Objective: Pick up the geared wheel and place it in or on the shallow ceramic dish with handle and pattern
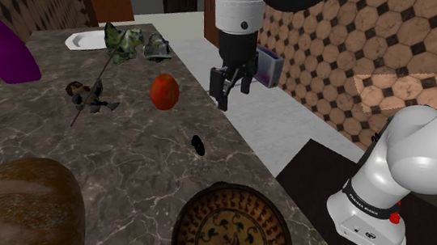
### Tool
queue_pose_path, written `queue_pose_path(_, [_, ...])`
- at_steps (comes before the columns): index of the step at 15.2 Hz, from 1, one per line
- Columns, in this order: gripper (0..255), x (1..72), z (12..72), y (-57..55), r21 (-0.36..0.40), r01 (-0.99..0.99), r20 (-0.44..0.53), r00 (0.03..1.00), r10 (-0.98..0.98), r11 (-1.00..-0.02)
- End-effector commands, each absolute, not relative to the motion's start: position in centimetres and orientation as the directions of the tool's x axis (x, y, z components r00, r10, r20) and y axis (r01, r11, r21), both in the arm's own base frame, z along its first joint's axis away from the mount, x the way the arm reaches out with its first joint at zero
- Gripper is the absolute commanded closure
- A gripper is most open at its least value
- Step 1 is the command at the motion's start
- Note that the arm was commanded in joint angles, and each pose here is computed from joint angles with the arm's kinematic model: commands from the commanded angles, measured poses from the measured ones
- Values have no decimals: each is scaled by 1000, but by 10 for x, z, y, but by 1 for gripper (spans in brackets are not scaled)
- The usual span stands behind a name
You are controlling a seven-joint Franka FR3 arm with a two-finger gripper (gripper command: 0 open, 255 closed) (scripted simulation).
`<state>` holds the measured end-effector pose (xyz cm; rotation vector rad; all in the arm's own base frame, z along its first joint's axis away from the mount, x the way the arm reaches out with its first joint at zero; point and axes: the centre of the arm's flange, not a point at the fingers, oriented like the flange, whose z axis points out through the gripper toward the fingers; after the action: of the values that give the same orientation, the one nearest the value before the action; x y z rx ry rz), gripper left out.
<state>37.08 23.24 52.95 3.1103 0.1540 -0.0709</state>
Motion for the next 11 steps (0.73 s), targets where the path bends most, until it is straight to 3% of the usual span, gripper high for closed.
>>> queue_pose_path(1, [0, 374, 527, 260, 15, 102, -57, 993, 101, -995])
queue_pose_path(11, [0, 388, 502, 348, -16, 113, -93, 989, 114, -993])
